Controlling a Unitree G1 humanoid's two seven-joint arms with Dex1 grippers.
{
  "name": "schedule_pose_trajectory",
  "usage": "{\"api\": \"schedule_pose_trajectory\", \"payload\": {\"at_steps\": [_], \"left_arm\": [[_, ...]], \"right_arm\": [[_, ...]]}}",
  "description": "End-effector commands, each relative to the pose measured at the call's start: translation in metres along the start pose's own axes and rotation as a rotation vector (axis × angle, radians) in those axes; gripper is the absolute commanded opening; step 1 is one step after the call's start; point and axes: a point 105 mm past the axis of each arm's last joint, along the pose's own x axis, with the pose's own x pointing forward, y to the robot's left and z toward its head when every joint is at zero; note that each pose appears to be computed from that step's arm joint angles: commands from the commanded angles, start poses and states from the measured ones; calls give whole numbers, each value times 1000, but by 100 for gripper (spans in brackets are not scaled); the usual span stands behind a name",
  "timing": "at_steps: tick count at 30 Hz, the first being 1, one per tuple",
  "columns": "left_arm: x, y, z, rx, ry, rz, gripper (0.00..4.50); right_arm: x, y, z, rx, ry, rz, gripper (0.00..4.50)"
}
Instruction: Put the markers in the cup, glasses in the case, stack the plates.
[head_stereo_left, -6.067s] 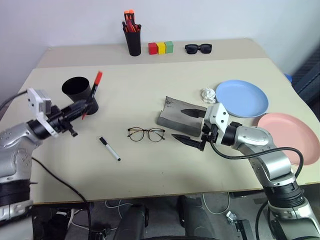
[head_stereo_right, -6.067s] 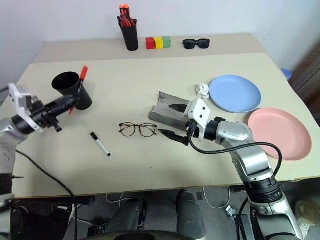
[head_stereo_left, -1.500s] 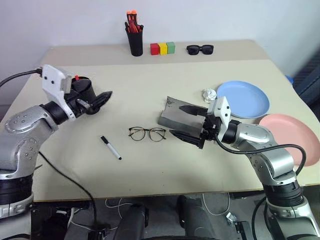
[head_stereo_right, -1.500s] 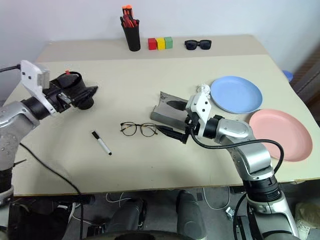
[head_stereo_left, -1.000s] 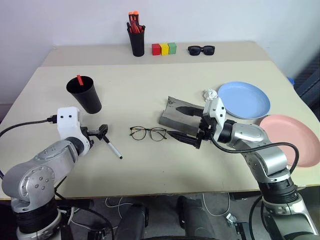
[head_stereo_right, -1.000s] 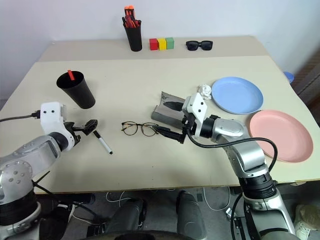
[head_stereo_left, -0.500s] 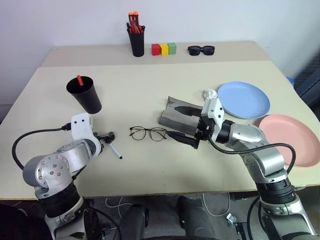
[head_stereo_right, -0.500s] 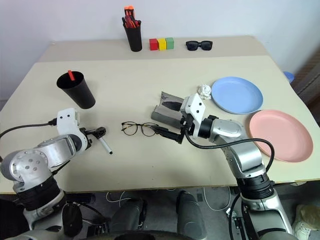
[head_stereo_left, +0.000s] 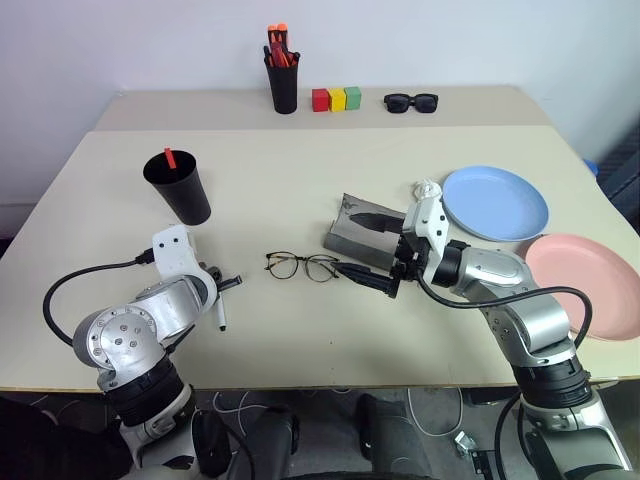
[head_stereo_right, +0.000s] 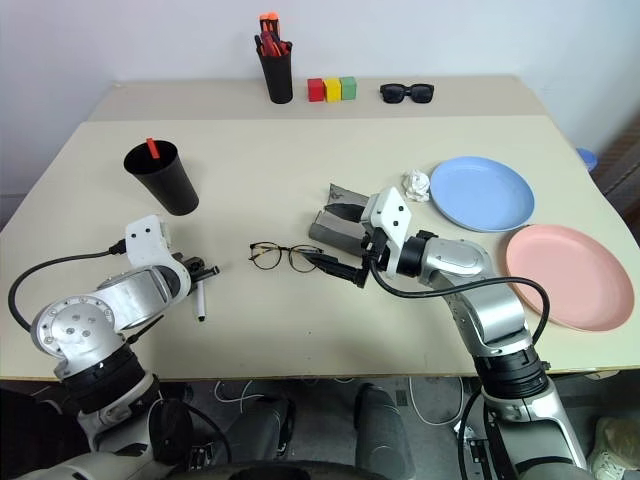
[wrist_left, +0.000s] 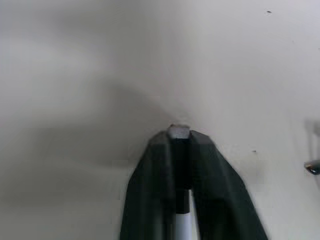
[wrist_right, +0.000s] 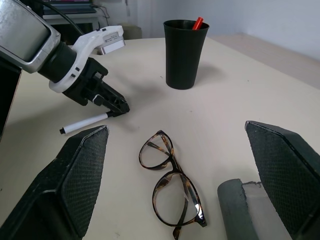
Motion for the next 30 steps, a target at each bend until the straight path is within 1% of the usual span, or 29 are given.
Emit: {"api": "schedule_pose_trajectory", "payload": {"at_steps": [1,2,4,6,7,8,9,13,14,15,16,18,21,23,25,28,30], "left_arm": [[0,-3,2,8,9,-28,6],[-2,-8,12,1,-22,-58,6],[-10,-21,38,-29,-120,-180,6],[-23,-41,73,-69,-279,-379,6],[-32,-49,86,-70,-350,-474,6],[-39,-53,99,-20,-423,-506,6],[-43,-55,106,23,-467,-517,6],[-71,-64,156,136,-801,-600,6],[-74,-64,162,157,-848,-608,6],[-82,-64,172,199,-930,-615,6],[-87,-65,179,282,-993,-610,6],[-95,-60,194,400,-1120,-560,6],[-98,-46,213,406,-1227,-525,6],[-94,-38,217,440,-1249,-510,6],[-93,-34,218,519,-1297,-499,6],[-94,-25,231,477,-1338,-512,6],[-87,-15,235,480,-1355,-487,6]], "right_arm": [[0,-1,10,-41,-29,-4,450],[0,-1,11,-39,-31,-4,450],[-1,-2,11,-38,-35,-6,450],[-1,-4,13,-34,-40,-10,450],[-1,-4,13,-31,-42,-11,450],[-2,-5,13,-31,-44,-12,450],[-2,-5,14,-31,-44,-13,450],[0,-7,14,-35,-48,-18,450],[0,-6,14,-36,-50,-18,450],[0,-6,14,-35,-50,-18,450],[0,-6,15,-36,-51,-18,450],[0,-7,15,-36,-52,-21,450],[-2,-7,15,-35,-49,-26,450],[-2,-7,15,-35,-45,-28,450],[-2,-7,15,-31,-46,-29,450],[-2,-7,15,-31,-45,-26,450],[-2,-6,16,-31,-46,-22,450]]}}
